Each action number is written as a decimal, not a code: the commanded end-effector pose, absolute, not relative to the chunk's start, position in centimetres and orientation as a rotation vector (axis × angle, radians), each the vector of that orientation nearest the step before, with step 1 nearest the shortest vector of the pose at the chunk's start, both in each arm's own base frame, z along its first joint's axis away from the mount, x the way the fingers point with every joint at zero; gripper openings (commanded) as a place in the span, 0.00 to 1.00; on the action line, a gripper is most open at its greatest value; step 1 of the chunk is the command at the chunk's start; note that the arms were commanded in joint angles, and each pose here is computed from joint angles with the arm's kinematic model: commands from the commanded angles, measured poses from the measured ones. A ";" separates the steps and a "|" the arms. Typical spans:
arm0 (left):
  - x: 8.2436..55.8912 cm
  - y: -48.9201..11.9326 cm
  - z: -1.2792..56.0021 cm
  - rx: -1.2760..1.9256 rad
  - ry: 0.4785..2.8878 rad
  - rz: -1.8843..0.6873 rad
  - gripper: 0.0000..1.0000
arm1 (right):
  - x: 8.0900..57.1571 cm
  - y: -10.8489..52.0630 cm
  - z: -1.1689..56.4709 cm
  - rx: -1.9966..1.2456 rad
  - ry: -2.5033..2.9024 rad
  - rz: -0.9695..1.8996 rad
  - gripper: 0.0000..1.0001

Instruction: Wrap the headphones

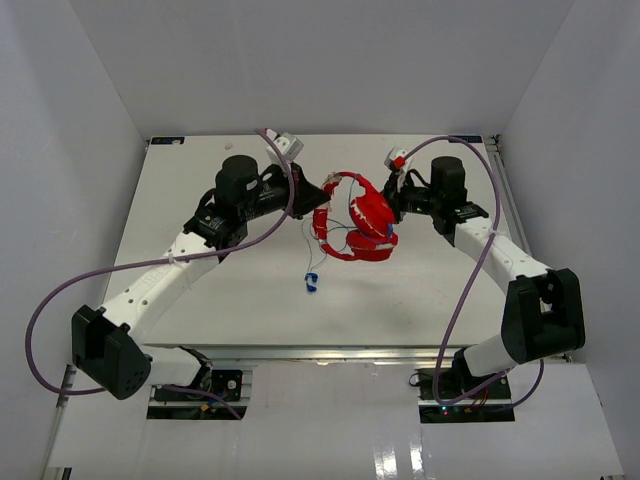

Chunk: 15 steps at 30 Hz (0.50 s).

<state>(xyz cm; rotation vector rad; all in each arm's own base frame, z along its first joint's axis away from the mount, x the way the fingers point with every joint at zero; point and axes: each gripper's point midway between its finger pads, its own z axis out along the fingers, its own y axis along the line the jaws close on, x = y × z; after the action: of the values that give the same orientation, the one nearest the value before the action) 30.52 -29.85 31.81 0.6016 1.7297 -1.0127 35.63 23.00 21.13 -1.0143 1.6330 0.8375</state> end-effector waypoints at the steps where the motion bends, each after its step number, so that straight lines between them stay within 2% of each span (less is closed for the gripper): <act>1: 30.0 -29.6 38.4 0.484 1.643 -1.066 0.00 | 32.4 25.4 25.7 -1.068 1.416 1.105 0.08; 4: 30.1 -29.6 40.3 0.445 1.640 -1.077 0.00 | 31.8 25.8 26.2 -1.059 1.390 1.182 0.11; 8: 30.3 -29.7 41.1 0.404 1.665 -1.094 0.00 | 31.5 26.3 26.7 -1.035 1.369 1.259 0.26; 11: 30.2 -30.2 42.0 0.387 1.674 -1.117 0.00 | 31.7 26.9 27.0 -1.016 1.345 1.309 0.46; 15: 30.0 -30.4 43.3 0.363 1.676 -1.140 0.00 | 31.8 27.8 28.0 -1.023 1.247 1.321 0.59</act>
<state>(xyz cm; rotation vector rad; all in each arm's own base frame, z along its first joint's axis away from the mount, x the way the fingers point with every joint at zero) 30.84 -30.22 39.43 0.4299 1.7186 -1.0724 32.49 26.70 25.55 -0.9920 1.4098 1.2737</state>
